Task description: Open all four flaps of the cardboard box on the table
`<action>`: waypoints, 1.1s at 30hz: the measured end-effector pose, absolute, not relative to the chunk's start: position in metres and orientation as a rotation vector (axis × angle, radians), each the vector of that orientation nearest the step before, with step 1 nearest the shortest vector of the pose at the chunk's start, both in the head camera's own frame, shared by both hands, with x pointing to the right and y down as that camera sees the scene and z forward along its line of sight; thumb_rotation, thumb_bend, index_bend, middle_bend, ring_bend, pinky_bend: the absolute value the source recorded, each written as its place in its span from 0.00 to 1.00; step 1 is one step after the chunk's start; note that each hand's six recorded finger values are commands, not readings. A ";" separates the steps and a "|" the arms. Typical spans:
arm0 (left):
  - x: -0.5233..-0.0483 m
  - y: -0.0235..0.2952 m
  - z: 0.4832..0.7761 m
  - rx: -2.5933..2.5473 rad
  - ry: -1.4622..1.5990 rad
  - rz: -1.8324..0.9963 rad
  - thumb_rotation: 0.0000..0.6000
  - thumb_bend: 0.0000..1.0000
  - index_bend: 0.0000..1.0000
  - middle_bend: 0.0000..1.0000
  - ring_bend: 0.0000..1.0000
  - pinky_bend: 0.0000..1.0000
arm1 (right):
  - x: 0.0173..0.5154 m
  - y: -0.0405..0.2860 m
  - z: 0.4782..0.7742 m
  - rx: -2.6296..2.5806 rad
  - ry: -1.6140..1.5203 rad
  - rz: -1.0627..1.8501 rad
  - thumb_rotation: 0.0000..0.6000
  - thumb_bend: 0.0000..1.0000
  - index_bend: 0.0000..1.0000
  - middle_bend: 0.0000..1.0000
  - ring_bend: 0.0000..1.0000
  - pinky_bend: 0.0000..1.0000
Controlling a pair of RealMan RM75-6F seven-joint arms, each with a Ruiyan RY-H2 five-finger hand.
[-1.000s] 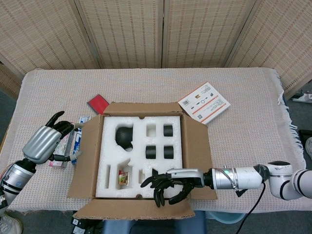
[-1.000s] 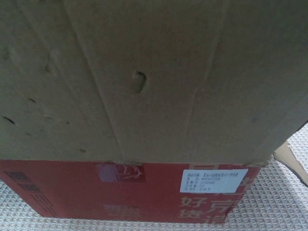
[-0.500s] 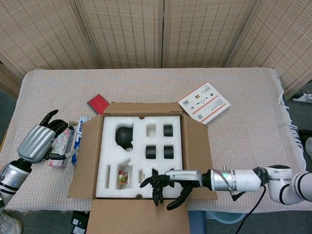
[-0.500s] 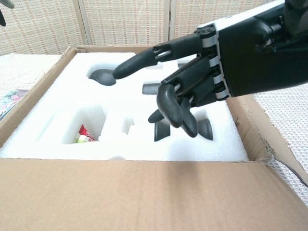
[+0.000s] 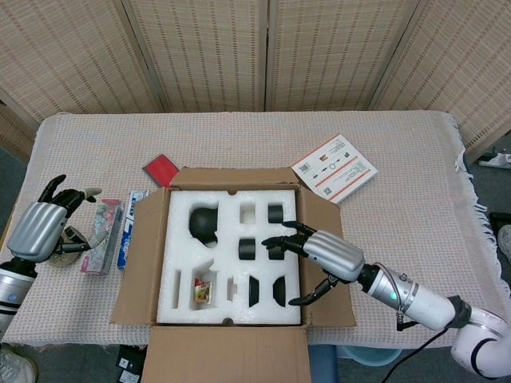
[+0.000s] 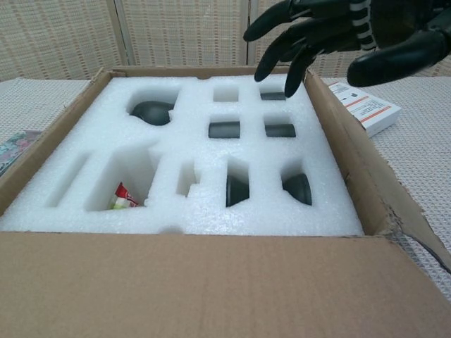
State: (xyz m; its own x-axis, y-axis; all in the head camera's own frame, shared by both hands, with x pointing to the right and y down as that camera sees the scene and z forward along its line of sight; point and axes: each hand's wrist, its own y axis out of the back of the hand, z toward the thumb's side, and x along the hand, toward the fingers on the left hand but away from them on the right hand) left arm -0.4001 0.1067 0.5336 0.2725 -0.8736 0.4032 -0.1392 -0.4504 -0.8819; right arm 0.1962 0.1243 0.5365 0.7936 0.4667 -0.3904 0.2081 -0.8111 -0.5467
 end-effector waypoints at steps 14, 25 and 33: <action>-0.429 0.111 0.542 -1.719 0.980 -1.350 0.37 0.28 0.21 0.34 0.27 0.00 | 0.305 0.106 0.548 -1.889 -0.894 1.089 0.62 0.05 0.04 0.13 0.20 0.04; -0.455 0.134 0.546 -1.607 1.083 -1.417 0.38 0.28 0.19 0.28 0.25 0.00 | 0.370 0.138 0.566 -1.707 -1.003 1.312 0.74 0.05 0.00 0.05 0.13 0.04; -0.466 0.163 0.551 -1.558 1.085 -1.468 0.38 0.28 0.19 0.28 0.25 0.00 | 0.400 0.162 0.572 -1.684 -1.049 1.436 0.74 0.09 0.00 0.00 0.05 0.00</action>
